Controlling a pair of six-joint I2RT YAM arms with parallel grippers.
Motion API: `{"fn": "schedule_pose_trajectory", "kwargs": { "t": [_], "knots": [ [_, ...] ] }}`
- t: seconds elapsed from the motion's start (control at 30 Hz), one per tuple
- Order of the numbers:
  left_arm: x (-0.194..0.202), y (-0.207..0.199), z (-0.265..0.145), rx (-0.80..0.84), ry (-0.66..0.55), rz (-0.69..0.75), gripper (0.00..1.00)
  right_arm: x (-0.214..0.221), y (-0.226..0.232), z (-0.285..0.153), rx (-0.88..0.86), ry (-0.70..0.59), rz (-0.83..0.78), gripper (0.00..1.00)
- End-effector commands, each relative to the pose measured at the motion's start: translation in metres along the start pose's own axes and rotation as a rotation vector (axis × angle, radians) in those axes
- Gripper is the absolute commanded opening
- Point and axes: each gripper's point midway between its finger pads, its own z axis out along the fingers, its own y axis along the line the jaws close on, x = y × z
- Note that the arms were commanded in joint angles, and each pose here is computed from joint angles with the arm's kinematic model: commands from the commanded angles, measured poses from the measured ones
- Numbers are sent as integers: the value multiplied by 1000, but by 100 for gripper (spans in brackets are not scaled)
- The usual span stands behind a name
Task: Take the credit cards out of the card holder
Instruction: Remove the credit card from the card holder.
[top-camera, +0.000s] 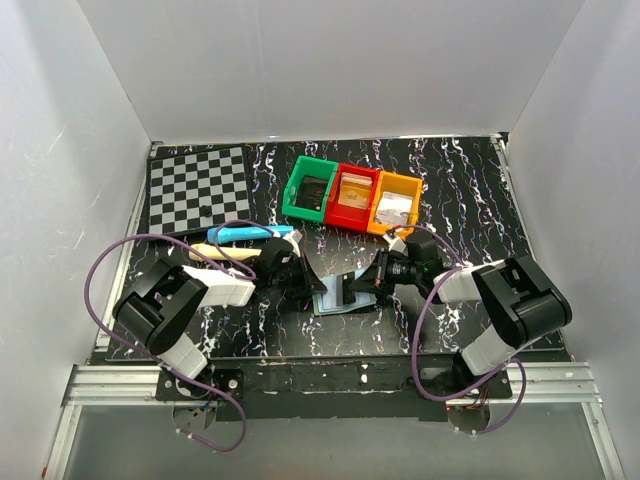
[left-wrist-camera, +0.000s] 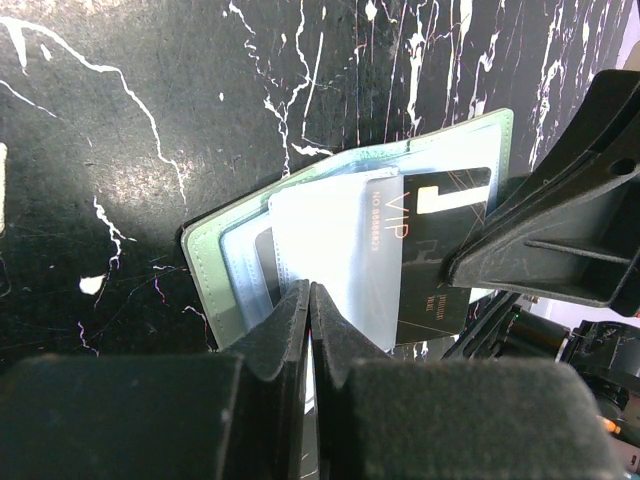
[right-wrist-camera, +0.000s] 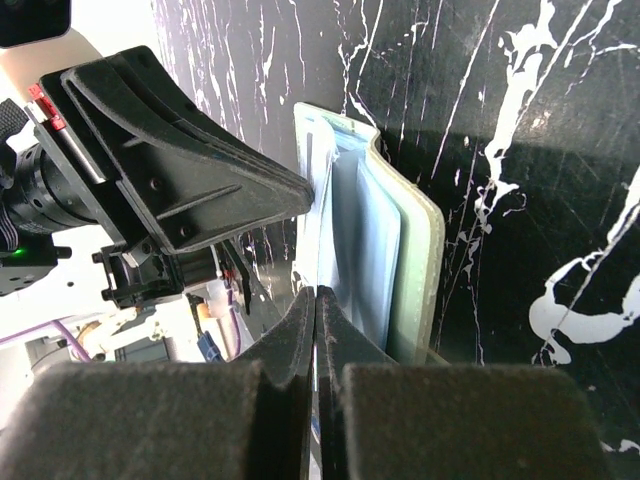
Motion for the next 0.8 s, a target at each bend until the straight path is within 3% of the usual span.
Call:
{"fn": "schedule_pose_trajectory", "kwargs": {
  "t": [0.0,0.77],
  "knots": [
    [40,66,-10,-241,103,-22,0,-7,10,-8,-18,-23,-55,1],
    [31,55,-14,-213,75,8,0,-6,22,-30,67,-6,-111,1]
  ]
}}
